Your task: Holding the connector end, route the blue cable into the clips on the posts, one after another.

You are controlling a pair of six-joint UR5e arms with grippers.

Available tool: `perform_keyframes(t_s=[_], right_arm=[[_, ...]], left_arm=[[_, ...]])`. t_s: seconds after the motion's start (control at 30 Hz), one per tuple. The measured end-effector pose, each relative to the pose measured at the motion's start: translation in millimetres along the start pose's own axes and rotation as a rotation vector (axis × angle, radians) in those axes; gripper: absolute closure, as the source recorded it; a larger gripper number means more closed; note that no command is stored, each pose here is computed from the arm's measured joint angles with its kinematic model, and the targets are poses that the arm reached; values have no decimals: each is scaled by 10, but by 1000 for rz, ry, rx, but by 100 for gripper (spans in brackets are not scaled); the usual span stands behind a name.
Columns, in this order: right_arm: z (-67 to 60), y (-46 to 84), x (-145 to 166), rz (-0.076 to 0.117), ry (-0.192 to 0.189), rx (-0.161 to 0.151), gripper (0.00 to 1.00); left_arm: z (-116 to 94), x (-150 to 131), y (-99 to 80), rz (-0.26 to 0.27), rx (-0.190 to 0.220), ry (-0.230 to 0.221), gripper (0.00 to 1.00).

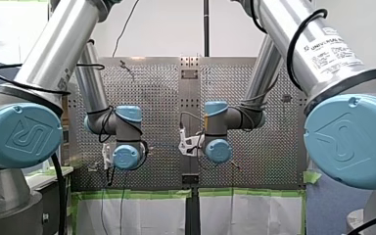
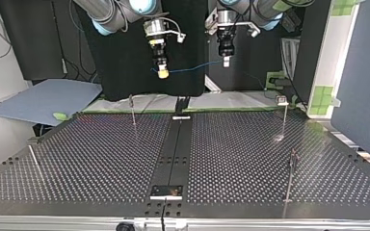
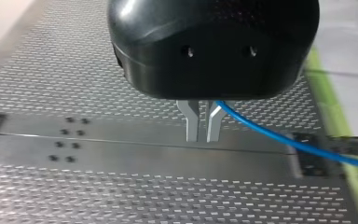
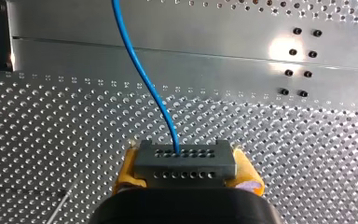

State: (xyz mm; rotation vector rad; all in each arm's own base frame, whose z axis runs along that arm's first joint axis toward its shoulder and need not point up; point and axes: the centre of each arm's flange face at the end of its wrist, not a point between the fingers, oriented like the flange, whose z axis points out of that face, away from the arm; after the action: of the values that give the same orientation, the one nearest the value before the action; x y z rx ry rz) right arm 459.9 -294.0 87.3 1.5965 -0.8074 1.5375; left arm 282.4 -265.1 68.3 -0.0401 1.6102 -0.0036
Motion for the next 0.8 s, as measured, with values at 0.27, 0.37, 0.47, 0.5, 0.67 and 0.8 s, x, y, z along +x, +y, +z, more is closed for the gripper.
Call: perform_keyframes(t_s=[0.27,0.37,0.47,0.5,0.67,0.8], right_arm=[[-145,-104,-331,-37,-106,24,100],[-172,-105,-383,-44,-129,26,100],[-179,-105,-398,-46,-136,27,100],[-181,-105,-400,-46,-137,27,100],[-183,-105,-403,-47,-138,28,100],[-183,-105,-404,-47,-138,28,100]], left_arm=[[-55,157,37,37,3,58,88],[-57,161,38,38,3,59,88],[-57,162,39,38,3,60,88],[-57,162,39,38,3,60,88],[-57,163,39,39,3,60,88],[-57,163,39,39,3,60,88]])
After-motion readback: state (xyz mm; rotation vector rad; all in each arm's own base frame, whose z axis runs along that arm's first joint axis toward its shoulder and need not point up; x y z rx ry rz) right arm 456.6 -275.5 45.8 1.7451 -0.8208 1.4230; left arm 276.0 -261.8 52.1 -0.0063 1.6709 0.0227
